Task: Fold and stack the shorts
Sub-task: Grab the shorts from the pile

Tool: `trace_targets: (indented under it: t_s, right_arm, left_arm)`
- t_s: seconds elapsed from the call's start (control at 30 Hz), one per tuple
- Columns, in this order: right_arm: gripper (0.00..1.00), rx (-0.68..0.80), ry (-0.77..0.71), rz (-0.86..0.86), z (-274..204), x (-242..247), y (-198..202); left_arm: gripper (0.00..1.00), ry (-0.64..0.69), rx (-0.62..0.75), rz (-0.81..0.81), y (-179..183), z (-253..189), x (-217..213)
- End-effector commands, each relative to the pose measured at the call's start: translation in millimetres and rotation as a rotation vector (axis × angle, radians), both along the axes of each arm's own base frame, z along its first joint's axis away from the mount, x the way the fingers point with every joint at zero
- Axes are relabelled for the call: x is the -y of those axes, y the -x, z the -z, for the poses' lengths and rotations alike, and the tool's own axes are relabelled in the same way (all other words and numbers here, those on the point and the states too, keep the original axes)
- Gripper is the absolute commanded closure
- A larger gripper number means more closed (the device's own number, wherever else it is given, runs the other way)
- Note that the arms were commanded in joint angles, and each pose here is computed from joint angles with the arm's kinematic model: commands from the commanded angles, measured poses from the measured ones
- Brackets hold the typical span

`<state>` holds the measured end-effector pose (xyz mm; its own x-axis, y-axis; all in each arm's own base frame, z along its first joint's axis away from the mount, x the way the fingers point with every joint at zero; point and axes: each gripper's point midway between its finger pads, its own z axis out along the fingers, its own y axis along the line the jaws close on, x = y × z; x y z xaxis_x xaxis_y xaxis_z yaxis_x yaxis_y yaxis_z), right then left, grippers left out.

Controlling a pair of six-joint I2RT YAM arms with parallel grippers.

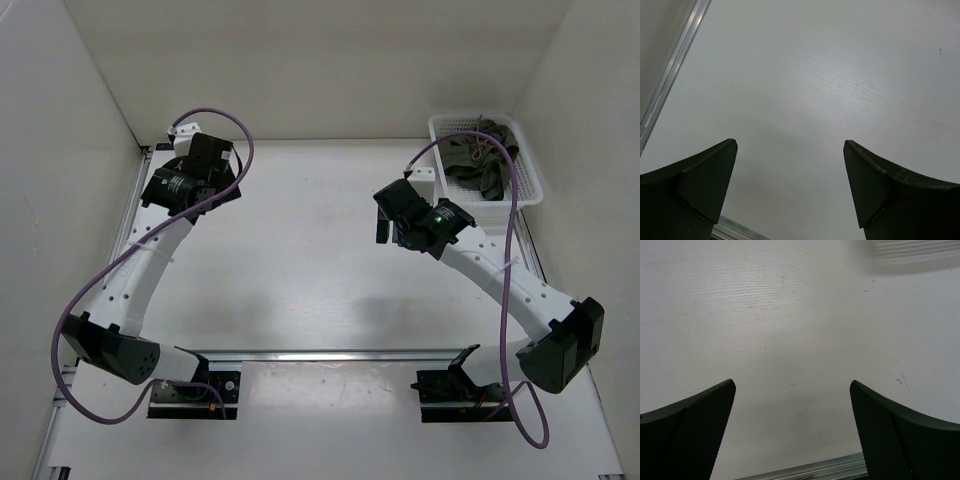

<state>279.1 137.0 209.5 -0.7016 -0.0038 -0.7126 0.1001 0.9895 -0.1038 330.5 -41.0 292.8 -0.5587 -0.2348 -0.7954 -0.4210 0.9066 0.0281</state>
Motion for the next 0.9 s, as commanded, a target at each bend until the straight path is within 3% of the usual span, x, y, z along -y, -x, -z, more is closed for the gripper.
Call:
trace_targets:
  t_s: [0.0,0.2,0.43,0.7,0.87]
  right_arm:
    - [0.00,0.035,-0.043,-0.008,-18.1,-4.0,-2.2]
    - [0.00,0.038,-0.056,-0.004,-20.3,-7.6,-8.3]
    - [0.00,0.036,-0.064,0.091,-29.4,13.4,-60.9]
    - [0.02,0.069,-0.286,0.324,-62.9,115.9,-138.8]
    - [0.02,0.039,-0.298,0.447,-38.6,175.2,-202.4]
  left_arm:
    - [0.01,0.067,0.019,0.100,11.9,-18.8,12.8]
    - [0.01,0.065,0.027,0.122,15.8,-18.6,12.6]
    - [0.01,0.077,0.000,0.214,20.0,-7.0,23.0]
    - [0.01,0.186,-0.003,0.368,17.9,-6.1,56.7]
    - [0.01,0.189,0.011,0.370,6.7,-9.9,61.3]
